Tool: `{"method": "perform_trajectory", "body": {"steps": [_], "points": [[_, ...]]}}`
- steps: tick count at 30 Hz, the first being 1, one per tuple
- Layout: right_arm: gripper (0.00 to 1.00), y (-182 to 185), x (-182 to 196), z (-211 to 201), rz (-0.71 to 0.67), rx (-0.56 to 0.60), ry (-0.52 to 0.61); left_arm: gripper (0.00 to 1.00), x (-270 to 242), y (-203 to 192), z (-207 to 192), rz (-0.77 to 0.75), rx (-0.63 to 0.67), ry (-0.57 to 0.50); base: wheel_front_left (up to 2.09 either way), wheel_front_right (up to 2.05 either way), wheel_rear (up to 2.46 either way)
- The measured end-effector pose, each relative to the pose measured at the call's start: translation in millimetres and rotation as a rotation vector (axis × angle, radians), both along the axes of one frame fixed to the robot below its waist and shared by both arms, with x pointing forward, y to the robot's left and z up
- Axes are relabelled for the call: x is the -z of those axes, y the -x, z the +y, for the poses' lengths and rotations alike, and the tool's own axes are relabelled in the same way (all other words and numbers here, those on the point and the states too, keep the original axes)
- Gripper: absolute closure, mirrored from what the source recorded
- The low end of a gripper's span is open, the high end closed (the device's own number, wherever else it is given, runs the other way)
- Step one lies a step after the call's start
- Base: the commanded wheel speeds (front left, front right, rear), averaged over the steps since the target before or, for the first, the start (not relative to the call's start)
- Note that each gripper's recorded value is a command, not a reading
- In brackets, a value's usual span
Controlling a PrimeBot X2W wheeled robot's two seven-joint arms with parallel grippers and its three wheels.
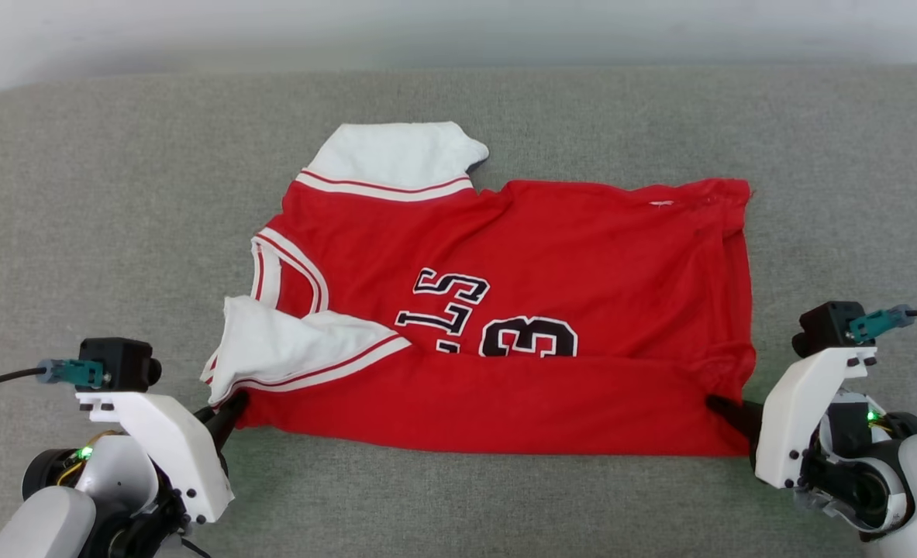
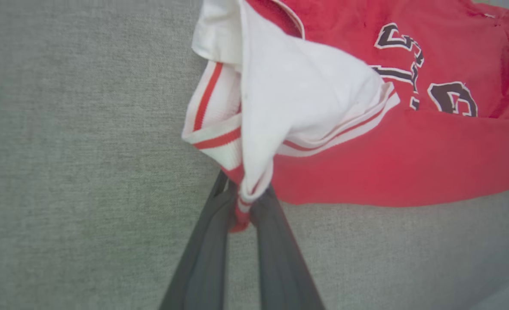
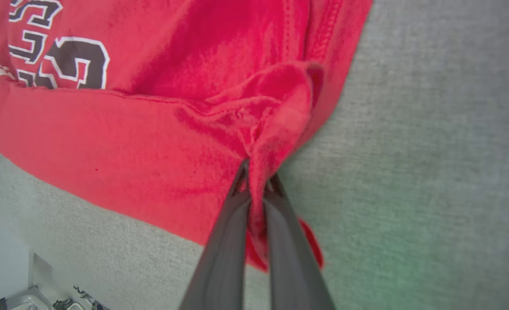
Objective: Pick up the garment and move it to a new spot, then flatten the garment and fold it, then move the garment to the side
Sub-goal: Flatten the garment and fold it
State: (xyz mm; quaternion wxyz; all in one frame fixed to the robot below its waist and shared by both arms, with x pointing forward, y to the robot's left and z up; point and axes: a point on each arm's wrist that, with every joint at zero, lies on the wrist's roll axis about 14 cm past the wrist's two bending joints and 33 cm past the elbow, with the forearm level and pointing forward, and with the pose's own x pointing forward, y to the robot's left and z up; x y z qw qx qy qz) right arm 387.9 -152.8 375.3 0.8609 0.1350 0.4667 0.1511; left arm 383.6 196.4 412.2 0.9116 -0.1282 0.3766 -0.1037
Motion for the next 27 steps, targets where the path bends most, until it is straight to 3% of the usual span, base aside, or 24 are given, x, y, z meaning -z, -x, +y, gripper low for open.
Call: {"method": "perform_trajectory", "body": {"steps": [14, 22, 23, 24, 25, 26, 27], "points": [[1.0, 28.1, -50.0, 3.8, -0.154, -0.047, -0.002, 1.0, -32.0, 48.1, 7.1, -0.081, -0.04, -0.006, 0.0, 0.0, 0.0], [1.0, 62.6, -37.3, -4.7, -0.085, -0.025, -0.001, 1.0, -18.6, 81.6, 0.8, 0.011, -0.051, 0.043, 0.0, 0.0, 0.0], [0.81, 65.9, -32.2, -5.0, -0.07, -0.018, -0.001, 1.0, -14.9, 83.1, -3.1, 0.024, -0.05, 0.062, 0.0, 0.0, 0.0], [0.46, 67.7, -28.1, -6.0, -0.066, -0.006, 0.001, 1.0, -12.7, 82.1, -6.1, 0.028, -0.058, 0.08, 0.0, 0.0, 0.0], [0.0, 67.4, -26.2, -5.9, -0.072, 0.009, -0.005, 0.91, -8.5, 82.1, -7.0, 0.039, -0.066, 0.088, 0.0, 0.0, 0.0], [0.0, 67.3, -24.8, -5.8, -0.077, 0.02, -0.007, 0.08, -4.2, 82.9, -7.3, 0.054, -0.067, 0.088, 0.0, 0.0, 0.0], [0.0, 67.5, -23.6, -5.7, -0.089, 0.028, -0.004, 0.0, -0.5, 82.7, -6.1, 0.064, -0.069, 0.084, 0.0, 0.0, 0.0]]}}
